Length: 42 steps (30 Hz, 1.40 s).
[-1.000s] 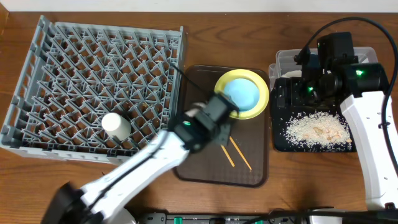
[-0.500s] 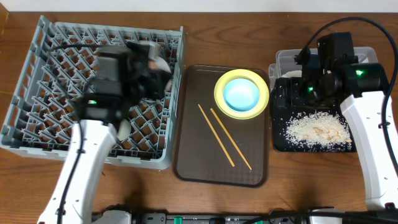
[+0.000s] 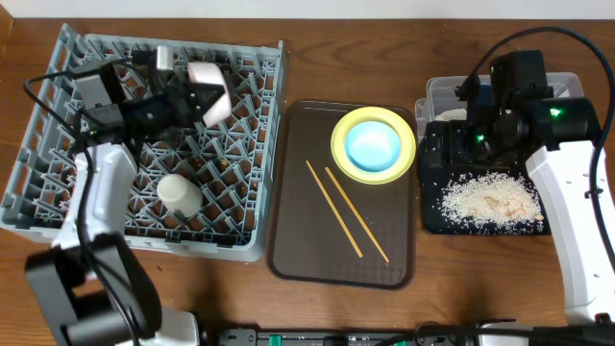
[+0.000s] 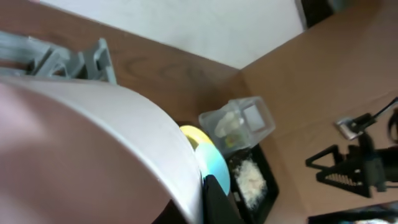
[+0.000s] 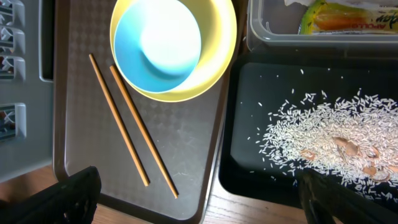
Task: Sort waste into correct bins and load items into the dishwasher
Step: 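Lift the white bowl and carry it into the dish rack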
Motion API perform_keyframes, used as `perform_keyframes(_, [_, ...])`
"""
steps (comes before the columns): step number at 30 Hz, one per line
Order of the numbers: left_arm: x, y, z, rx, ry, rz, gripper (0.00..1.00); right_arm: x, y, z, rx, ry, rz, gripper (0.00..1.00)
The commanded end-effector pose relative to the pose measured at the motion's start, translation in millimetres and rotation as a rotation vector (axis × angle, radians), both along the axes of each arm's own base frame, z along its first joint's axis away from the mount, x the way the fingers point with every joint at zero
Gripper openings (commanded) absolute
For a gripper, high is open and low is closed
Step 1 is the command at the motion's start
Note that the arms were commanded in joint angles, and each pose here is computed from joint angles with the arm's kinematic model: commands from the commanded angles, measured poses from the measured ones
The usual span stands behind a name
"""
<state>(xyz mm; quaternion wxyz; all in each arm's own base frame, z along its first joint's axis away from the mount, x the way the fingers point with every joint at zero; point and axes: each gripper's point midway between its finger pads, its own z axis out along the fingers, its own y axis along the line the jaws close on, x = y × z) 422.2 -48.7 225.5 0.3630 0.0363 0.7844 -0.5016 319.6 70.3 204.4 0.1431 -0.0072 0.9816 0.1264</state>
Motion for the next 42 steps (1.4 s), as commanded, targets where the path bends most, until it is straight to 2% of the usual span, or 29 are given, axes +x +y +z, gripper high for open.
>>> perform_keyframes(1, [2.1,9.4,5.6,-0.164,0.044,-0.074,0.08,1.3,-2.1,5.2,-0.010,-0.014,0.001,0.99])
perform_keyframes(13, [20.2,45.2,-47.3,-0.235,0.169,0.005,0.08,0.9,-2.0,5.1,-0.010,-0.012,0.001,0.99])
perform_keyframes(19, [19.4,68.3,-50.4,-0.244,0.174,0.058,0.09,-0.1,-2.1,4.7,-0.010,-0.008,0.001,0.99])
perform_keyframes(20, [18.6,72.9,-51.2,-0.249,0.181,0.069,0.13,-0.1,-2.0,4.7,-0.010,-0.008,0.001,0.99])
perform_keyframes(22, [15.8,82.6,-54.2,-0.257,0.195,0.094,0.31,-0.1,-2.1,4.7,-0.010,-0.008,0.001,0.99])
perform_keyframes(24, [12.4,89.9,-58.7,-0.261,0.200,0.113,0.33,-0.1,-2.1,4.7,-0.010,-0.008,0.001,0.99])
perform_keyframes(26, [8.6,97.4,-63.6,-0.270,0.213,0.135,0.51,-0.1,-2.1,4.7,-0.010,-0.008,0.001,0.99])
perform_keyframes(28, [4.9,104.9,-68.1,-0.272,0.214,0.156,0.56,-0.1,-2.1,4.7,-0.010,-0.008,0.001,0.99])
perform_keyframes(31, [1.3,118.2,-76.3,-0.252,0.215,0.201,0.75,-0.1,-2.1,4.7,-0.010,-0.008,0.001,0.99])
perform_keyframes(35, [-2.4,141.3,-94.0,-0.229,0.292,0.314,0.79,-0.1,-2.1,4.7,-0.010,-0.008,0.001,0.99])
perform_keyframes(38, [-6.1,154.4,-96.5,-0.235,0.306,0.353,0.79,-0.3,-2.3,4.6,-0.010,-0.007,0.001,0.99])
perform_keyframes(42, [-10.2,169.1,-90.9,-0.254,0.312,0.395,0.85,-0.4,-2.3,4.6,-0.011,-0.006,0.001,0.99])
